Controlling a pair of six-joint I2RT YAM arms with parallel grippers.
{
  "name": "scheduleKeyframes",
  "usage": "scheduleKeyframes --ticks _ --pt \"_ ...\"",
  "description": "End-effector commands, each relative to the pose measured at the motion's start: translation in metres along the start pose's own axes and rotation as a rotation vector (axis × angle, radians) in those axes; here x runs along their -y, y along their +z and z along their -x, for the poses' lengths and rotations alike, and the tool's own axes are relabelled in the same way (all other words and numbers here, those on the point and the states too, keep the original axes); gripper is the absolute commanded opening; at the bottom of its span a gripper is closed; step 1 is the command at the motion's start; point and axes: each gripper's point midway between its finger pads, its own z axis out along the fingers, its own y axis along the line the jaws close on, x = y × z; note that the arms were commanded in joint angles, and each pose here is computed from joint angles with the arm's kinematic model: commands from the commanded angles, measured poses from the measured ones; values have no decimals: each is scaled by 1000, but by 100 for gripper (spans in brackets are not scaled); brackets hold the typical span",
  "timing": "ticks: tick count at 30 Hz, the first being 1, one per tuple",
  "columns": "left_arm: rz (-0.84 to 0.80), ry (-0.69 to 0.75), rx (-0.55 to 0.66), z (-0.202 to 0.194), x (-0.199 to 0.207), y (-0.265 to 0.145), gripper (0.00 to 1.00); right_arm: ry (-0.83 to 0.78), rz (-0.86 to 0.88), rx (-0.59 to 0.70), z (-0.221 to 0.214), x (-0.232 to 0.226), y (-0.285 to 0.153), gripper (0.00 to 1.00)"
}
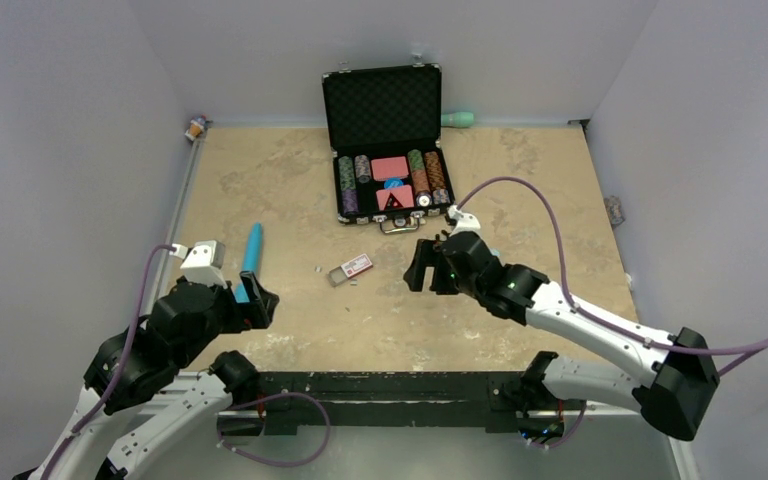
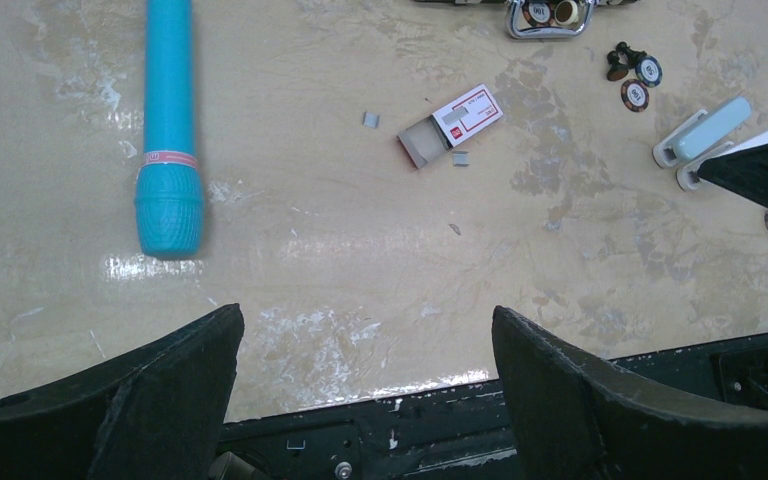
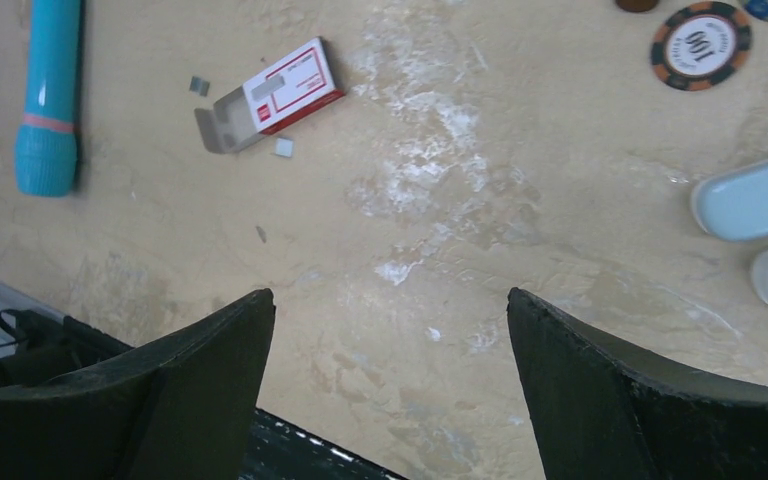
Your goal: Unload the staples from the stapler
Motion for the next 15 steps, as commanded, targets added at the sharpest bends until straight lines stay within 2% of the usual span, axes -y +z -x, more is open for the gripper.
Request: scheduleKeyframes --ticks 1,5,11,15 --pt "-3 7 11 3 2 3 97 -70 169 38 15 -52 -1 88" --pt "-5 6 12 3 2 3 97 -93 190 -2 2 -67 11 84" --pt "-12 8 10 3 4 3 96 -146 101 -77 -22 -77 35 79" --pt "-18 13 10 4 5 4 96 -205 80 -111 -38 -100 48 78"
